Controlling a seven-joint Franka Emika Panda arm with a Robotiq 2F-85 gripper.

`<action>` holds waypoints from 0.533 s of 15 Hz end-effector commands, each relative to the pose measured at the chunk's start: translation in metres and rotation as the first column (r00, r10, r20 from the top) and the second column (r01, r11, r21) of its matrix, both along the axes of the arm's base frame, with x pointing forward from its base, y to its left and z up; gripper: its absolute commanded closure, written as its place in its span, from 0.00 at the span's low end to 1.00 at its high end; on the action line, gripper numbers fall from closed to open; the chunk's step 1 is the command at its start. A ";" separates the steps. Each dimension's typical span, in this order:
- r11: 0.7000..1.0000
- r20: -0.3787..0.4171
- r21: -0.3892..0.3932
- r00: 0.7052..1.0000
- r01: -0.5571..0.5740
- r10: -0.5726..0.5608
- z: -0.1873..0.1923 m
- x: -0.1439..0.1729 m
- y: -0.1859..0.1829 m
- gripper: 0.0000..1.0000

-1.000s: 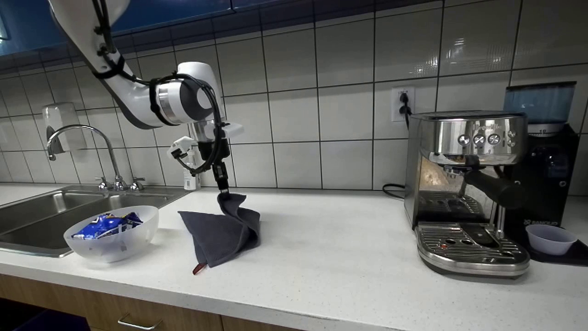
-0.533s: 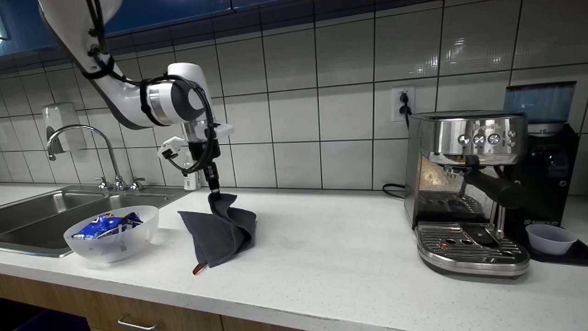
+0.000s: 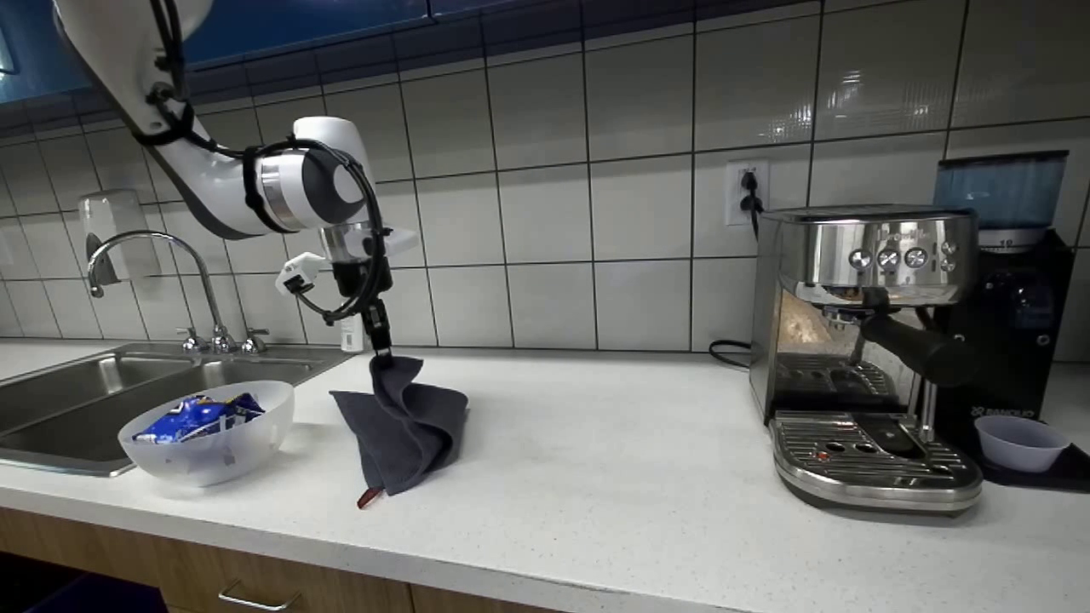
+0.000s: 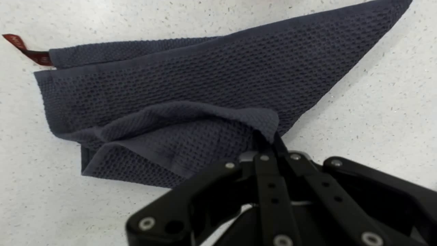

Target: Fold the grey towel twice in a triangular shape

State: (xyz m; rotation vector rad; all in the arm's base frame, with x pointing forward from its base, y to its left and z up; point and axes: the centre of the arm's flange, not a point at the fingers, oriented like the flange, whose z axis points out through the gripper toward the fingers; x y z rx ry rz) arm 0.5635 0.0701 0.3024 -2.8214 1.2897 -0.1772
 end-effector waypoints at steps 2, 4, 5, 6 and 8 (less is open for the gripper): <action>1.000 0.010 0.010 1.000 -0.018 0.018 0.007 0.005 0.018 0.99; 1.000 0.011 0.012 1.000 -0.027 0.027 0.007 0.006 0.025 0.99; 0.999 0.012 0.012 0.999 -0.031 0.031 0.007 0.007 0.029 0.99; 0.999 0.012 0.013 0.999 -0.036 0.036 0.007 0.008 0.033 0.99; 0.999 0.014 0.015 0.999 -0.046 0.046 0.007 0.010 0.040 0.99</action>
